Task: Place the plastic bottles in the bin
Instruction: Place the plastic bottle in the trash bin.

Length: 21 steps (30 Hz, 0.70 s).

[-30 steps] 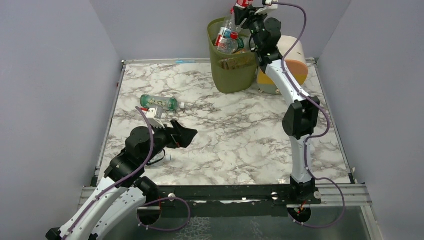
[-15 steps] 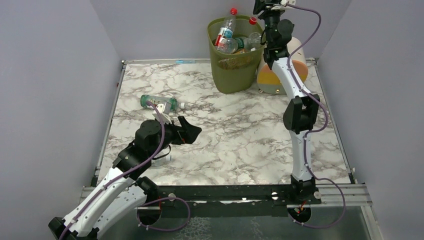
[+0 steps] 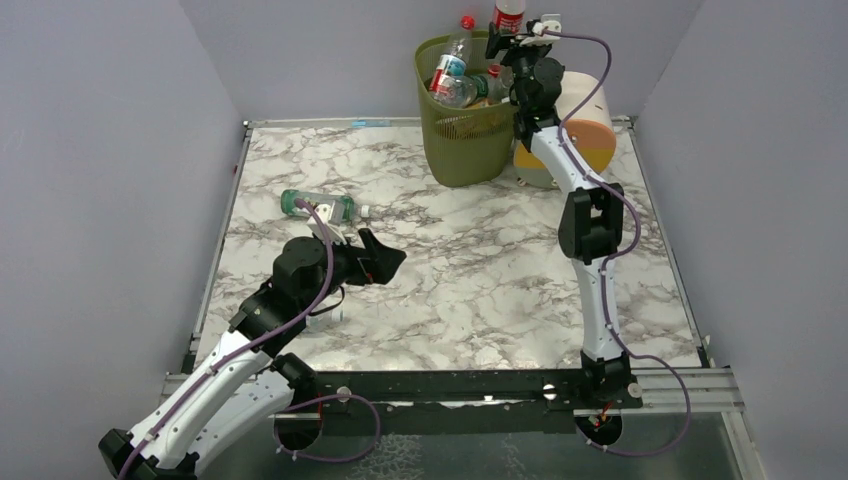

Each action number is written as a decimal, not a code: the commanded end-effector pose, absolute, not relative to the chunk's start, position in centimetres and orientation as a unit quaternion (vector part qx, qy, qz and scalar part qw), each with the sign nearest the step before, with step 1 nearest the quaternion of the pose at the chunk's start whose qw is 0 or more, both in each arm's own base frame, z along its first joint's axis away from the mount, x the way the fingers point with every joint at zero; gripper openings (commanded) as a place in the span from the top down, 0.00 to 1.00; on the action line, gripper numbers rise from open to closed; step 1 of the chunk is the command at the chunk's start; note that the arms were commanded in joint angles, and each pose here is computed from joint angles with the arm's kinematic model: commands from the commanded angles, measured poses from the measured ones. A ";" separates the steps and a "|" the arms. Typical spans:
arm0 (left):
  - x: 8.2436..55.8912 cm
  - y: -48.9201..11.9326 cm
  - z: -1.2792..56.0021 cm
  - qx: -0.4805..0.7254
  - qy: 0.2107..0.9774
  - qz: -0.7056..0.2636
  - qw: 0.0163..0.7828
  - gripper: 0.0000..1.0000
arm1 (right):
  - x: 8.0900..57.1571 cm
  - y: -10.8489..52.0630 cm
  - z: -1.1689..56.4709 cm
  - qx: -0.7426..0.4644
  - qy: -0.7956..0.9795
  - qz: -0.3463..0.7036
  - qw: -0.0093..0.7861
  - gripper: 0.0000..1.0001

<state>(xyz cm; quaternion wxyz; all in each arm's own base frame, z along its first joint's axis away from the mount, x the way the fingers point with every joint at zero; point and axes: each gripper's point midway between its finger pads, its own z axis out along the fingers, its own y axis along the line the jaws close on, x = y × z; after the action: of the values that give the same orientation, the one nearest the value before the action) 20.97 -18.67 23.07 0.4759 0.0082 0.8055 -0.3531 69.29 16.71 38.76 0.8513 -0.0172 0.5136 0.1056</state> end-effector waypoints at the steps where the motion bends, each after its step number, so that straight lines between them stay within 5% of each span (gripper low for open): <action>1: 20.8 -18.9 24.1 0.021 0.791 -0.368 0.488 0.01 | 67.1 17.9 41.4 -0.035 0.493 0.115 0.862 0.11; 21: 19.8 -17.3 25.4 0.008 0.800 -0.348 0.489 0.01 | 57.0 20.4 51.5 -0.060 0.549 0.195 0.810 0.07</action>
<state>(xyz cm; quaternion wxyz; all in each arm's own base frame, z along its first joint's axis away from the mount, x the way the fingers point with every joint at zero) 19.65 -17.85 24.38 0.4847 0.0117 0.7963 -0.3618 60.51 19.46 49.80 0.8463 -0.0480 0.5073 0.1556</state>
